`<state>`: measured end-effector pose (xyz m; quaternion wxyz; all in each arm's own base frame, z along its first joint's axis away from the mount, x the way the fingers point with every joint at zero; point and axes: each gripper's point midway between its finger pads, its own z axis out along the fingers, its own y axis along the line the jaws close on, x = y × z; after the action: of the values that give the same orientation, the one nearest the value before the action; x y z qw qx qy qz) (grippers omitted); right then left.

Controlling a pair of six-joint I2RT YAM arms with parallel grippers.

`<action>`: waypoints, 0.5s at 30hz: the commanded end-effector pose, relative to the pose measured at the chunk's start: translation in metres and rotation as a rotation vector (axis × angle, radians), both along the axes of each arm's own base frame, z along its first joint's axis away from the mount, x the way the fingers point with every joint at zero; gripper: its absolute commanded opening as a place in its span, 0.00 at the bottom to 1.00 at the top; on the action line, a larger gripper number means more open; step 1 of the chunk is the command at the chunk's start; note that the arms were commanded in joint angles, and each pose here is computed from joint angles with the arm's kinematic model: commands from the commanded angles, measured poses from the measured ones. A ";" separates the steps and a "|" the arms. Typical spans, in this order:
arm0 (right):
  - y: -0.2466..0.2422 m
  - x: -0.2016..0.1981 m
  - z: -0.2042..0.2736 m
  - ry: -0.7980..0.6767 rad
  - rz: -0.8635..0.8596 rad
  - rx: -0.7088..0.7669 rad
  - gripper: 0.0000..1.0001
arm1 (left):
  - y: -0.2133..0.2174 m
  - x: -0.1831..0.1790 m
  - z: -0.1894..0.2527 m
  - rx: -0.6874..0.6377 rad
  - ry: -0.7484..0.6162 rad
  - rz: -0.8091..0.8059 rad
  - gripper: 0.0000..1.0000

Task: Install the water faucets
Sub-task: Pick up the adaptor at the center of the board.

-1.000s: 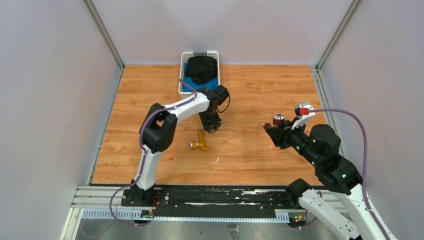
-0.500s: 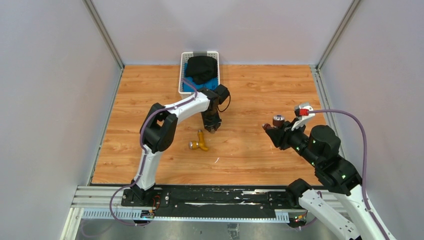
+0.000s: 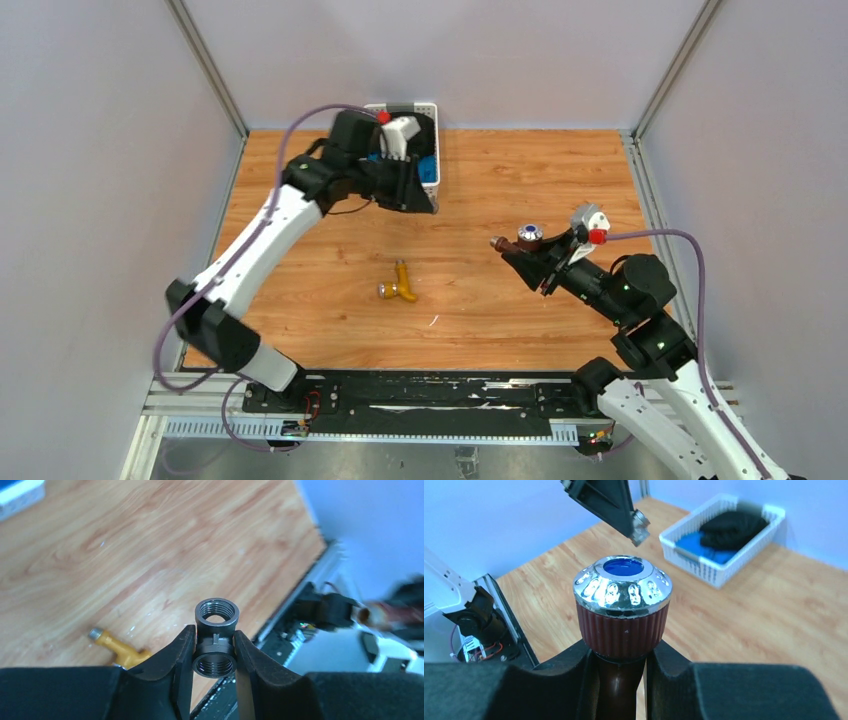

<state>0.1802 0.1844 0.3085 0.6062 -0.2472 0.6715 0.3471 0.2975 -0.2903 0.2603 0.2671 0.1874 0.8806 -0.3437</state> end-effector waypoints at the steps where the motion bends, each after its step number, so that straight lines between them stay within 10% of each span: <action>1: 0.008 -0.023 0.065 -0.385 0.122 0.090 0.00 | 0.001 -0.064 0.053 -0.259 -0.002 -0.314 0.00; 15: 0.001 -0.041 0.065 -0.621 0.151 -0.142 0.00 | 0.014 -0.157 0.090 -0.536 0.216 -0.582 0.00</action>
<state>0.1515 0.1875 0.3662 0.7304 -0.3882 0.4847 0.2845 0.1693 -0.2817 0.3359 0.1681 0.3066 0.7320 -0.5848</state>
